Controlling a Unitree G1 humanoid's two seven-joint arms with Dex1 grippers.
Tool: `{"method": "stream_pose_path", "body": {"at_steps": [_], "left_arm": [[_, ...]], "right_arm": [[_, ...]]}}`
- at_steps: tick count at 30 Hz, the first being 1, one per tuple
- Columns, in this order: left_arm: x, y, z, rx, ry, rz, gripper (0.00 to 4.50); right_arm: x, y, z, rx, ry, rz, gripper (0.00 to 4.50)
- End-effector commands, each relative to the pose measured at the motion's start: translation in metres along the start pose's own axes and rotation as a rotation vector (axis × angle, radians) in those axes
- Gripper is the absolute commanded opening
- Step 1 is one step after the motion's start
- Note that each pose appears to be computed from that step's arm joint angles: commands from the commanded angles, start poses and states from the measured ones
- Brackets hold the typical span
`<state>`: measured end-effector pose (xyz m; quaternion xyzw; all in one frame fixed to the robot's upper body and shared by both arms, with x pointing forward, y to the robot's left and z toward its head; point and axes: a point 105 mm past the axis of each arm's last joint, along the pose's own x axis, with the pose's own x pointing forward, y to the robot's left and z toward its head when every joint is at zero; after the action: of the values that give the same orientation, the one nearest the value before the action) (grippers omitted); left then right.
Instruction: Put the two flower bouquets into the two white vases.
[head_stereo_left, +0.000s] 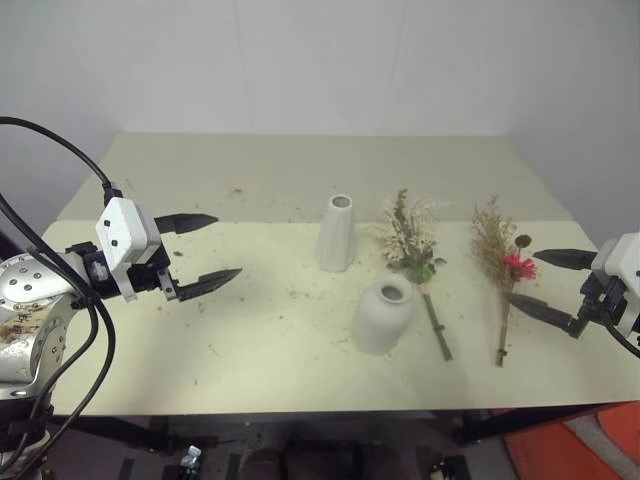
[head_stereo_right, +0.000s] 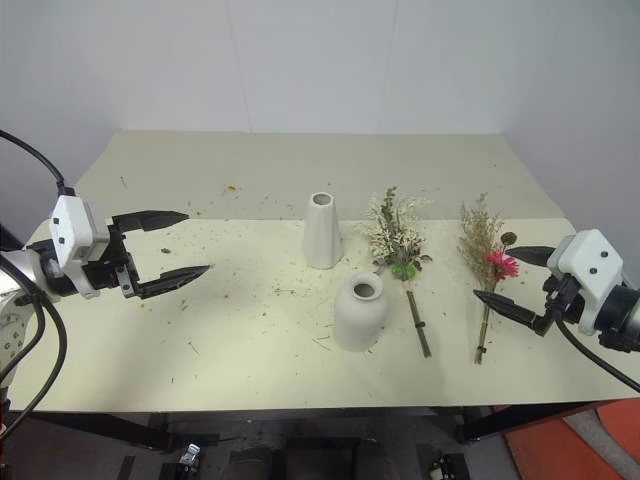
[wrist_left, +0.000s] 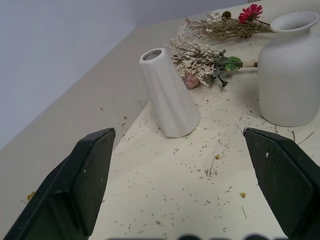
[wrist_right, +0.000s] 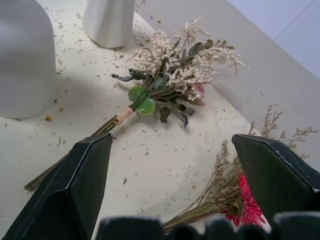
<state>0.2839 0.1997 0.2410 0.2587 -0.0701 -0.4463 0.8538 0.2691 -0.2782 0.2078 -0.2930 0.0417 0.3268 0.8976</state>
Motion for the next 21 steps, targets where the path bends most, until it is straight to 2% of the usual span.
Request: {"method": "stream_pose_path", "body": {"at_steps": [1, 12, 21], "left_arm": [[-0.002, 0.001, 0.013, 0.037, -0.026, 0.012, 4.46], [0.002, 0.005, 0.012, 0.049, -0.027, 0.036, 4.46], [0.05, 0.002, 0.018, 0.107, -0.066, -0.064, 4.46]], "right_arm": [[-0.009, -0.008, 0.012, -0.055, -0.021, -0.031, 4.5], [0.003, -0.006, 0.018, -0.028, -0.032, -0.014, 4.5], [0.069, -0.011, 0.0, 0.169, 0.134, -0.068, 4.5]]}}
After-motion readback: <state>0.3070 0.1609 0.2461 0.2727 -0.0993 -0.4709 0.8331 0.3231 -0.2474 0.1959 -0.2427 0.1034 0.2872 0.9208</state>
